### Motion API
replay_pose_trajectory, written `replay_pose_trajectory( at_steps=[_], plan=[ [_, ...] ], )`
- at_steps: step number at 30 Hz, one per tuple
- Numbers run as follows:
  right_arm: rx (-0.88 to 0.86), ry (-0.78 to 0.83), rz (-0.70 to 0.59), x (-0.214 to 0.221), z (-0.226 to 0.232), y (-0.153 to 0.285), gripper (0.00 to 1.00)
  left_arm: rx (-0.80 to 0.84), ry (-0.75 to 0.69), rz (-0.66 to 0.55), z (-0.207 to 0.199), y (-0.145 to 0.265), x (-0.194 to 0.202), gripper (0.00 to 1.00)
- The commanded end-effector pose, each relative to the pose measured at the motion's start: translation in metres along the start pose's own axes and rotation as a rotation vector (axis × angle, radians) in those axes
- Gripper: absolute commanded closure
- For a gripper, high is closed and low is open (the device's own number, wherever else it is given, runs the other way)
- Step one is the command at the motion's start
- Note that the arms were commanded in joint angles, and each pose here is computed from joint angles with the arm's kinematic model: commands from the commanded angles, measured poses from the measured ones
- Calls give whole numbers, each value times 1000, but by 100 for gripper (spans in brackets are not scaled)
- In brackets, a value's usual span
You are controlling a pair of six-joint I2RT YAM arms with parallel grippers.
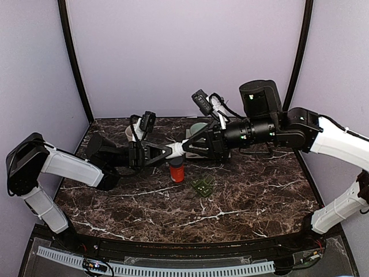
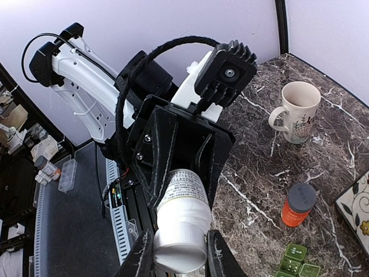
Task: Sort the pills into containers
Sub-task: Close the lid of the pill bottle on the pill bottle.
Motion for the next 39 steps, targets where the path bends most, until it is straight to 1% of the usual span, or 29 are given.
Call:
replay_pose_trajectory(
  at_steps=[1,17,39],
  plan=[
    [-18,-8,-5,2,2,-6,100,114,-174,-56,-41,-1,-22,100],
    [-9,-12,-7,5,0,-7,100,129,-189,-60,-50,-1,-26,100],
    [-52,-15,-18,0,3,-20,100,153,-166,-29,-51,-8,-22,100]
  ],
)
Point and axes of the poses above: each gripper's point midway between its finger pads, its own y axis back along the fingers, its own z axis along the line the jaws close on, x = y × z, the point moved 3 cm from there along y, back along the fingers, and after that the axes turned 6 degrees about -y, right-handed, at the moved point
